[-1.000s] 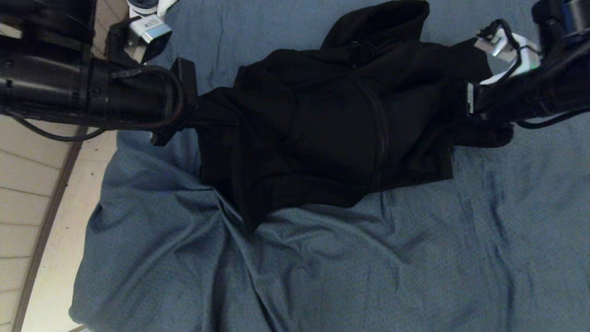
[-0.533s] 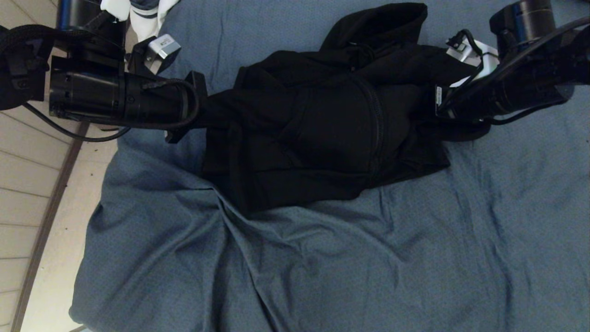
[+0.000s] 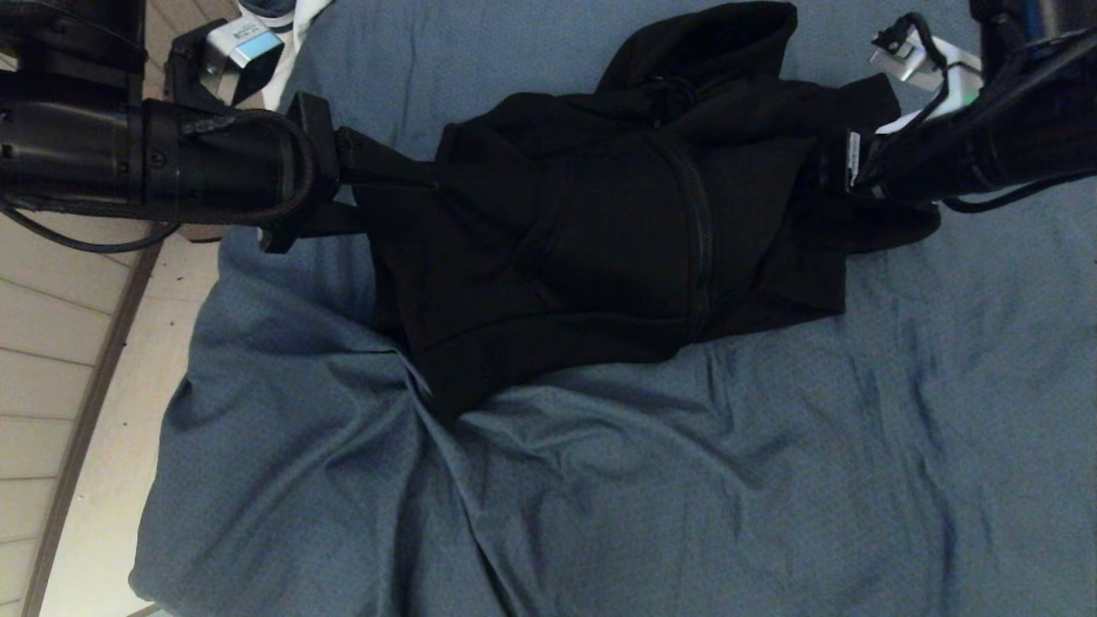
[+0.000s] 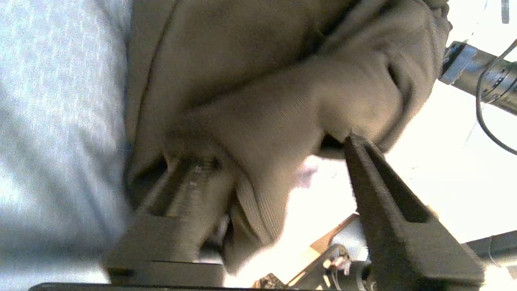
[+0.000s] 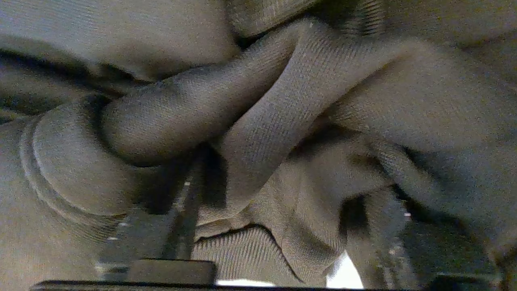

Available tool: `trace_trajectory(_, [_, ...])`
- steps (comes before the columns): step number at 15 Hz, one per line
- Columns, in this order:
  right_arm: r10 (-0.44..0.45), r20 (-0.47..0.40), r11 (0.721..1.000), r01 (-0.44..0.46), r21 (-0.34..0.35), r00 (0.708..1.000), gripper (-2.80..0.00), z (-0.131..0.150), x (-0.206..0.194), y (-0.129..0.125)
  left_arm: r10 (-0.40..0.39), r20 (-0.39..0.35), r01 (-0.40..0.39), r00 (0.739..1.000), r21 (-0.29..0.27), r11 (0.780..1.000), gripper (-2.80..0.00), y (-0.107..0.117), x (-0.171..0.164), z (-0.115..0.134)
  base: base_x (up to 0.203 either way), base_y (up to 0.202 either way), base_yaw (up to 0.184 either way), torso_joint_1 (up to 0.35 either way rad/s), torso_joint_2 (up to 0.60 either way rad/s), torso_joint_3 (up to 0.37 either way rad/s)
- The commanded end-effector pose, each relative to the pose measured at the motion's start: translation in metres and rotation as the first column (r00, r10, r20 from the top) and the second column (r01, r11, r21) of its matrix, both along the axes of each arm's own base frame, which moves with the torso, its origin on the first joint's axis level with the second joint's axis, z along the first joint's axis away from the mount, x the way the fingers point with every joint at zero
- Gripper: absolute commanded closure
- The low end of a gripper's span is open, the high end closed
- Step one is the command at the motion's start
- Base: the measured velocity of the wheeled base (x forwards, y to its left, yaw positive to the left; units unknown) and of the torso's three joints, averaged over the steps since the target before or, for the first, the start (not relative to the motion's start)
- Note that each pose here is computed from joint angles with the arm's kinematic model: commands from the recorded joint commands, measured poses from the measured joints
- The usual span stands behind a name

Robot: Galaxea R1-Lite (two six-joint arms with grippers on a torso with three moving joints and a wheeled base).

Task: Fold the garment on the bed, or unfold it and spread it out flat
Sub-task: Fold the black sweatshirt

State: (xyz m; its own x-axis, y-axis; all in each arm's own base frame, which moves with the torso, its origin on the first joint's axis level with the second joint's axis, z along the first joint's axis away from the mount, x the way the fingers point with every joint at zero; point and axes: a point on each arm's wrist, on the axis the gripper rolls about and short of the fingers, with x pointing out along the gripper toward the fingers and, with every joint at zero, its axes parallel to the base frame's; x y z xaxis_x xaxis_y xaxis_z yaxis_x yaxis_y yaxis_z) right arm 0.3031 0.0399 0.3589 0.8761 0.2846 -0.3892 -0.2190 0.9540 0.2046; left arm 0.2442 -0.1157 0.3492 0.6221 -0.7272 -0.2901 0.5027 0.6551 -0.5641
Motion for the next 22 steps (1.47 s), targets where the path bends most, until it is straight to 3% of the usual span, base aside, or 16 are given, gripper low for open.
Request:
trace_trajectory(1, [0.000, 0.054, 1.000, -0.001, 0.007, 0.999, -2.80, 0.018, -0.028, -0.004, 0.001, 0.035, 0.000, 0.999, -0.014, 1.000, -2.80, 0.010, -0.024, 0.010, 0.000, 0.000, 0.000, 0.000, 0.00, 0.000])
trace_trajectory(7, [-0.003, 0.032, 1.000, 0.003, 0.000, 0.999, -2.80, 0.012, -0.035, -0.005, 0.041, 0.031, -0.042, 0.999, 0.040, 0.998, -2.80, 0.021, -0.027, -0.002, 0.000, 0.000, 0.000, 0.000, 0.00, 0.000])
trace_trajectory(16, [0.003, 0.015, 1.000, -0.003, -0.019, 1.000, -2.80, 0.006, -0.033, -0.004, 0.042, 0.030, -0.043, 0.999, 0.041, 0.998, -2.80, 0.022, -0.029, -0.003, 0.000, 0.000, 0.000, 0.000, 0.00, 0.000])
trace_trajectory(22, [0.003, 0.071, 1.000, -0.001, -0.028, 0.997, -2.80, 0.018, -0.036, -0.004, 0.050, 0.031, -0.051, 0.998, 0.040, 0.998, -2.80, 0.024, -0.029, -0.003, 0.000, 0.000, 0.000, 0.000, 0.00, 0.000])
